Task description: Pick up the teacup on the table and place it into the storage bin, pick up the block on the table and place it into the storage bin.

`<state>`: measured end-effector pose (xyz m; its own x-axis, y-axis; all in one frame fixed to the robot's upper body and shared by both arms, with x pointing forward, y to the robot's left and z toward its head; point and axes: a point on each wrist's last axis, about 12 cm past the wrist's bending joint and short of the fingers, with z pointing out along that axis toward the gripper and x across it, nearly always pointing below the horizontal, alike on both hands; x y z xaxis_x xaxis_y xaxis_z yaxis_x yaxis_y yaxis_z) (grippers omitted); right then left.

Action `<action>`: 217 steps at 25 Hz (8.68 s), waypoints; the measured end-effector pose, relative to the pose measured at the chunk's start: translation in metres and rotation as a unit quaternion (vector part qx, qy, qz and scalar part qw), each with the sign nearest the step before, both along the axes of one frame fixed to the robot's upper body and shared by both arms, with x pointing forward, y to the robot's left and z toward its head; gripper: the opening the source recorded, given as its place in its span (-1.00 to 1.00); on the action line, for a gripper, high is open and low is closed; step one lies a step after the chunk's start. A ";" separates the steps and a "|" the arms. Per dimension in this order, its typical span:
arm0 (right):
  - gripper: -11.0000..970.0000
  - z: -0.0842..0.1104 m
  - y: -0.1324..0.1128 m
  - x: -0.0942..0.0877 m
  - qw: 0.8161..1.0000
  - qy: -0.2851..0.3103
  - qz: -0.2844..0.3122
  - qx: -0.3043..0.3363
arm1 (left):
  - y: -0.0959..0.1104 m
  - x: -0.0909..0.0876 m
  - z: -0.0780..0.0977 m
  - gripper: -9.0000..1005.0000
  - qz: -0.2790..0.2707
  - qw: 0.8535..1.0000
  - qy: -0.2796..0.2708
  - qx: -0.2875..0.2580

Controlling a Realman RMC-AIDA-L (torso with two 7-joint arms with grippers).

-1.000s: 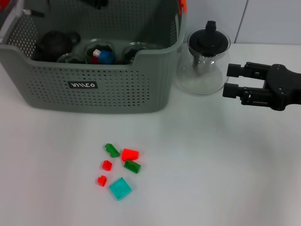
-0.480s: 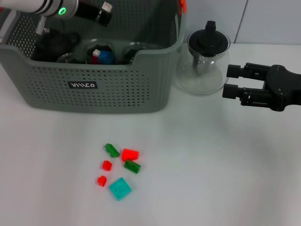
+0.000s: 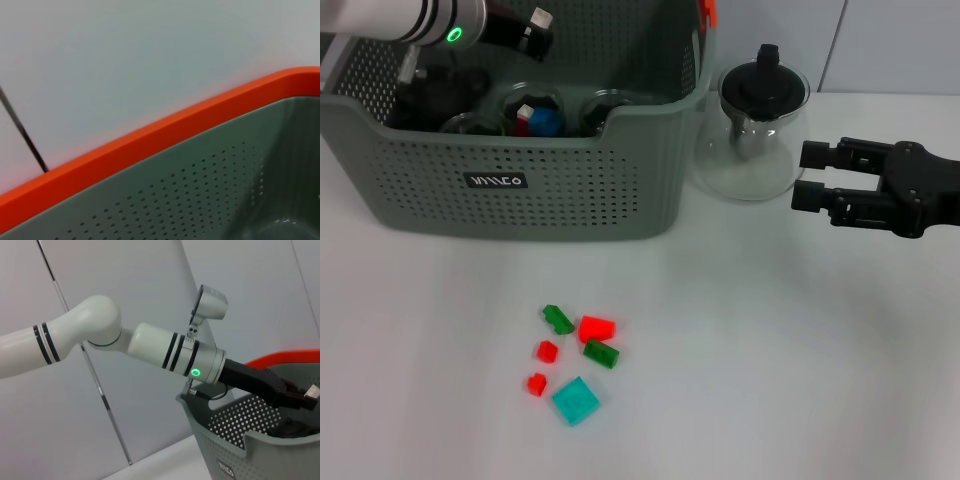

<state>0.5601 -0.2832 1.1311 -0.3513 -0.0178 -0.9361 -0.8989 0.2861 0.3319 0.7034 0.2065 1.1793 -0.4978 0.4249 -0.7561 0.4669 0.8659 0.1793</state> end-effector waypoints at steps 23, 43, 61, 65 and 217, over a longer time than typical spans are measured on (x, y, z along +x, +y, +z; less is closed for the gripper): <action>0.64 0.002 -0.008 -0.003 1.000 -0.005 -0.001 -0.003 | 0.030 -0.067 0.102 0.26 -0.138 0.958 -0.059 -0.245; 0.63 0.002 -0.008 -0.002 1.000 -0.003 -0.002 -0.001 | 0.022 -0.186 0.014 0.23 -0.376 0.909 0.173 -0.040; 0.63 -0.001 -0.012 -0.006 1.000 -0.003 -0.009 -0.001 | -0.052 -0.171 -0.048 0.22 -0.247 0.910 0.319 0.095; 0.63 -0.001 -0.012 -0.006 1.000 -0.003 -0.009 0.000 | -0.054 -0.171 -0.054 0.22 -0.232 0.911 0.322 0.113; 0.63 -0.001 -0.010 -0.005 1.000 -0.003 -0.007 -0.001 | -0.030 -0.167 -0.057 0.35 -0.256 0.906 0.302 0.147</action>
<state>0.5555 -0.2932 1.1301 -0.3457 -0.0149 -0.9382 -0.8967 0.2999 0.3257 0.5364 0.1767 1.1219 -0.4645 0.8558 -0.2275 0.8836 0.4649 -0.0552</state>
